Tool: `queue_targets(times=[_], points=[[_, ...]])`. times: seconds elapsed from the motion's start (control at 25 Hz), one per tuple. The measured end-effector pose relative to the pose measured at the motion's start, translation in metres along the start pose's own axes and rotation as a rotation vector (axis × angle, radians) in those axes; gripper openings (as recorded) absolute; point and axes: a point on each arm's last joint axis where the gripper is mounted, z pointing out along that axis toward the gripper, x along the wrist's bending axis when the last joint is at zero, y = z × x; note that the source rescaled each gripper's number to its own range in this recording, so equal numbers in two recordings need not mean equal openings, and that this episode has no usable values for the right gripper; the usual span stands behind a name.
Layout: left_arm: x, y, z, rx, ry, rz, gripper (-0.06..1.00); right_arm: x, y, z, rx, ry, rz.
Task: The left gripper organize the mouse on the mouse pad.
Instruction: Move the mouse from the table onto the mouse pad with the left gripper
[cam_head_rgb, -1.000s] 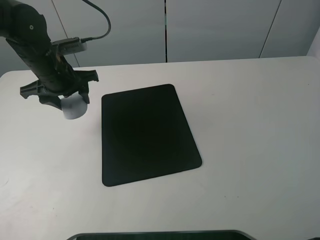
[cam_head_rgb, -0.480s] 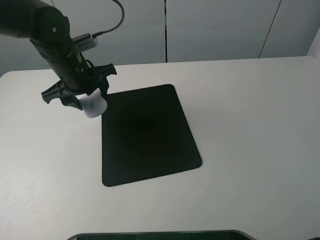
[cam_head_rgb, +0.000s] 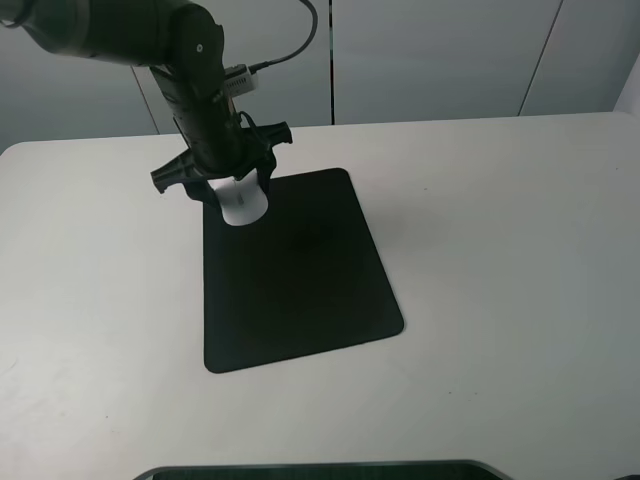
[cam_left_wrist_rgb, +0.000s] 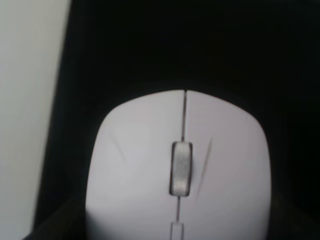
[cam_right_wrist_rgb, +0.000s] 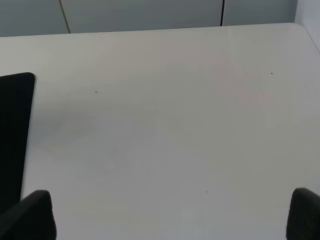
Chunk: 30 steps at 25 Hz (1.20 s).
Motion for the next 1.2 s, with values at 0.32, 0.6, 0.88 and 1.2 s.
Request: queue_targets(times=[0.32, 0.6, 0.88, 1.2], points=[[-0.017, -0.018, 0.026, 0.077, 0.002, -0.015, 0.01, 0.0, 0.0, 0.0, 0.0, 0.0, 0.0], [-0.016, -0.024, 0.04, 0.101, 0.036, -0.008, 0.01, 0.0, 0.0, 0.0, 0.0, 0.0, 0.0], [-0.02, -0.035, 0.052, 0.121, 0.052, 0.015, 0.01, 0.0, 0.0, 0.0, 0.0, 0.0, 0.0], [-0.023, -0.038, 0.053, 0.113, 0.039, 0.019, 0.01, 0.0, 0.0, 0.0, 0.0, 0.0, 0.0]])
